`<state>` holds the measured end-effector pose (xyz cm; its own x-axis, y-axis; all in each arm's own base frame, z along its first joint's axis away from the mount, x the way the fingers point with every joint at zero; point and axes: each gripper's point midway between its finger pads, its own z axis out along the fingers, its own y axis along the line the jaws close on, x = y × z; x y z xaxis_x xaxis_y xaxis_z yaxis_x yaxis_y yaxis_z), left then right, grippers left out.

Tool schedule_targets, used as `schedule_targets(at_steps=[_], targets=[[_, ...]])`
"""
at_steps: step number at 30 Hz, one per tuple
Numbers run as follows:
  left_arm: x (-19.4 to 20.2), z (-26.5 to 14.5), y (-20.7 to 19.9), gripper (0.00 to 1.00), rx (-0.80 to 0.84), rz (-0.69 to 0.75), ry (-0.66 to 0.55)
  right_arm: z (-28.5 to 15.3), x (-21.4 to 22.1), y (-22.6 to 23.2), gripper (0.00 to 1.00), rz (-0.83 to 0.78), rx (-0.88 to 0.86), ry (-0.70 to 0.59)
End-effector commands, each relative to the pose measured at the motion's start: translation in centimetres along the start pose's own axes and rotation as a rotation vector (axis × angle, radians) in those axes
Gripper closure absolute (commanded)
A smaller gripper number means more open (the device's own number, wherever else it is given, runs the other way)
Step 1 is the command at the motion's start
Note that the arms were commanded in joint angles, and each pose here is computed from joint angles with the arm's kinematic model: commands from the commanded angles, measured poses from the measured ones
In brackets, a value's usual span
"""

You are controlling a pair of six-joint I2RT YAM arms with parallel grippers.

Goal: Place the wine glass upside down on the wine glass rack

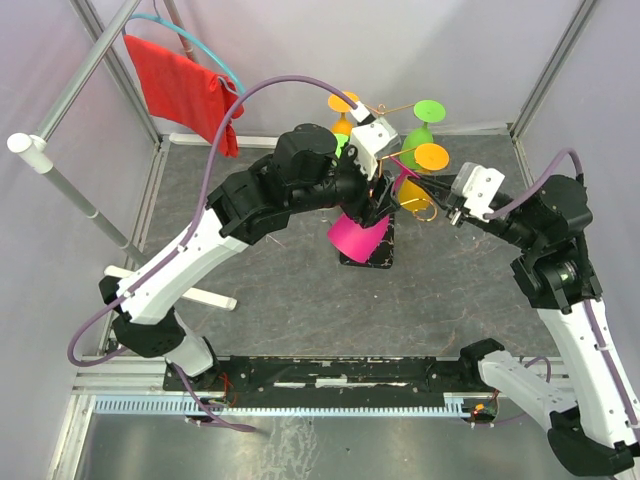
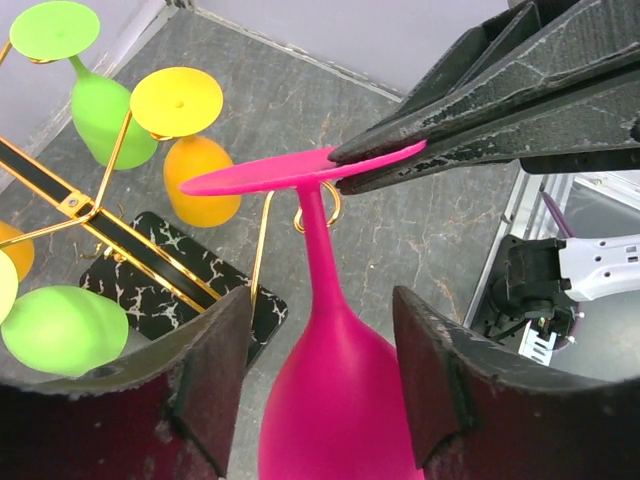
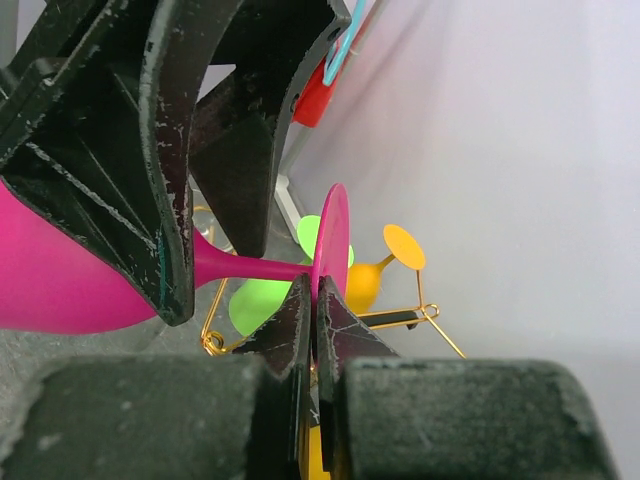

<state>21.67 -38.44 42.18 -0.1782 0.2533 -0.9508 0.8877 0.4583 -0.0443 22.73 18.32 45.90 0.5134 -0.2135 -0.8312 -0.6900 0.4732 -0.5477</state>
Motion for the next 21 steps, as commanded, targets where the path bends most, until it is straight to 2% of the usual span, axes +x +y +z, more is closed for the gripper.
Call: schedule_targets(at_steps=[1, 12, 19, 21], targets=[[-0.4, 0.3, 0.5, 0.39, -0.014, 0.055, -0.012, -0.5, -2.2, 0.3, 0.99, -0.068, -0.011, -0.068], [0.3, 1.2, 0.5, 0.83, -0.012, 0.063, 0.009, -0.8, -3.0, 0.7, 0.99, -0.093, -0.01, -0.1], [0.7, 1.1, 0.6, 0.97, -0.016, 0.059, 0.011, -1.2, -3.4, 0.4, 0.96, -0.095, 0.013, -0.103], [0.8, 1.0, 0.7, 0.97, -0.022, 0.055, 0.004, -1.2, -3.4, 0.4, 0.87, -0.092, 0.019, -0.102]])
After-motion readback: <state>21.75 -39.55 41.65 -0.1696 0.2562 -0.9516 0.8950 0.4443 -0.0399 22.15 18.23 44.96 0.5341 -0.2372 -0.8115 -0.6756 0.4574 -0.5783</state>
